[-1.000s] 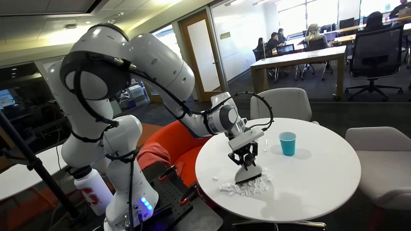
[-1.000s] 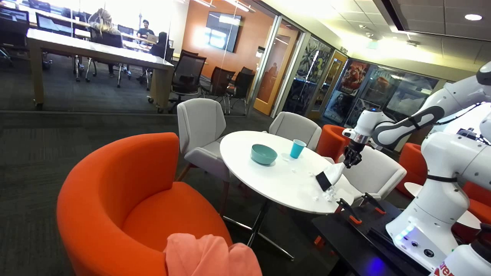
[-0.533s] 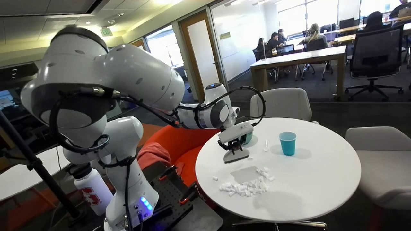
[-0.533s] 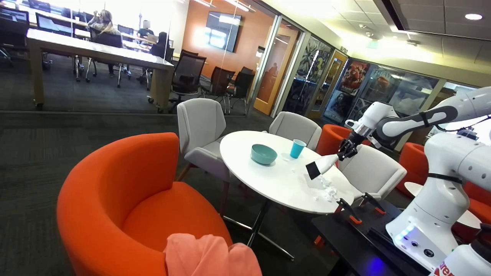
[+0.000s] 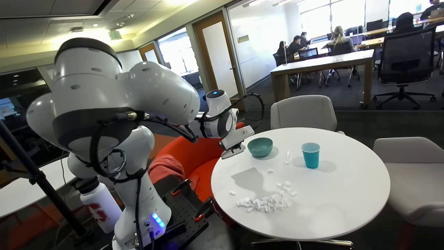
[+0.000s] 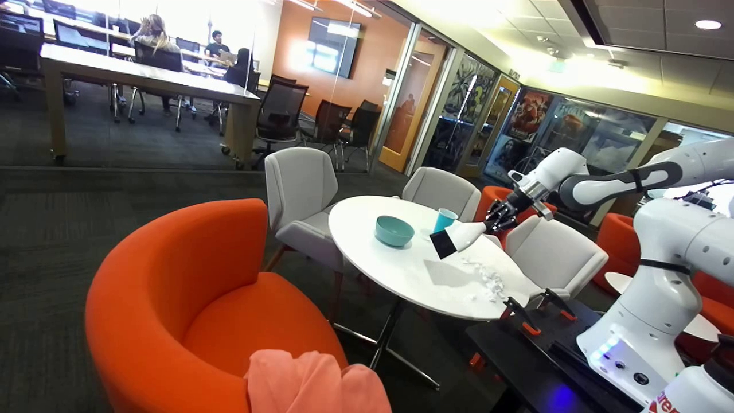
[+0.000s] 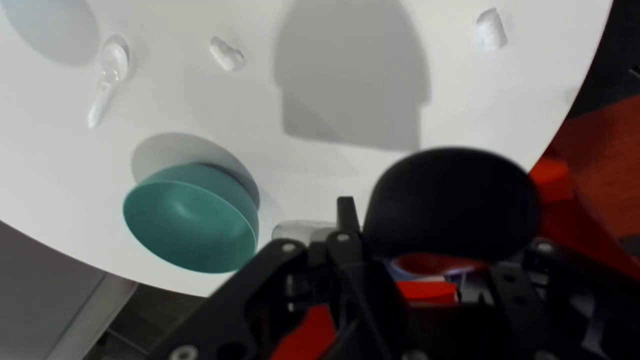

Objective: Use the brush to sweep the white objects to the right side of the table

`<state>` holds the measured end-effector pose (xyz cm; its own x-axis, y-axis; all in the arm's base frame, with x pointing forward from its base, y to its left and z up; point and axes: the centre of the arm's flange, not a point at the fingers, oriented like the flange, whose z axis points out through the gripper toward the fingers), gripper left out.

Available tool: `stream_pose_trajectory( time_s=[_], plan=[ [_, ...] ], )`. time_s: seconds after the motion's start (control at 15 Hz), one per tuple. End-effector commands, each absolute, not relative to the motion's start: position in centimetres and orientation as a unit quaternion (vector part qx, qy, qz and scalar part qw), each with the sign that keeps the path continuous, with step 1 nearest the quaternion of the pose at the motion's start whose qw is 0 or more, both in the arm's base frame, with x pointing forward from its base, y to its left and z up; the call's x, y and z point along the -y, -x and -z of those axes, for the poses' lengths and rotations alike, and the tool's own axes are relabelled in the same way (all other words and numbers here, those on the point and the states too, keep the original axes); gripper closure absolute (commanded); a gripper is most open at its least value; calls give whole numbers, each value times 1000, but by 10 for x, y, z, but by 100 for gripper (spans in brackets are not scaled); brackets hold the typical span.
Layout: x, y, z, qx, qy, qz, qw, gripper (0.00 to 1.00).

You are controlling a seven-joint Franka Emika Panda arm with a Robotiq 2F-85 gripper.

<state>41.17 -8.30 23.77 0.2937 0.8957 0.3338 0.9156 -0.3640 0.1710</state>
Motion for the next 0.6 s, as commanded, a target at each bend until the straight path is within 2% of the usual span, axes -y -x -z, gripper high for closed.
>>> stream_pose_trajectory(
  time_s=[0.0, 0.53],
  plan=[
    [29, -424, -211, 590, 781, 203, 16, 86],
    [-11, -447, -145, 626, 764, 156, -9, 86]
  ],
)
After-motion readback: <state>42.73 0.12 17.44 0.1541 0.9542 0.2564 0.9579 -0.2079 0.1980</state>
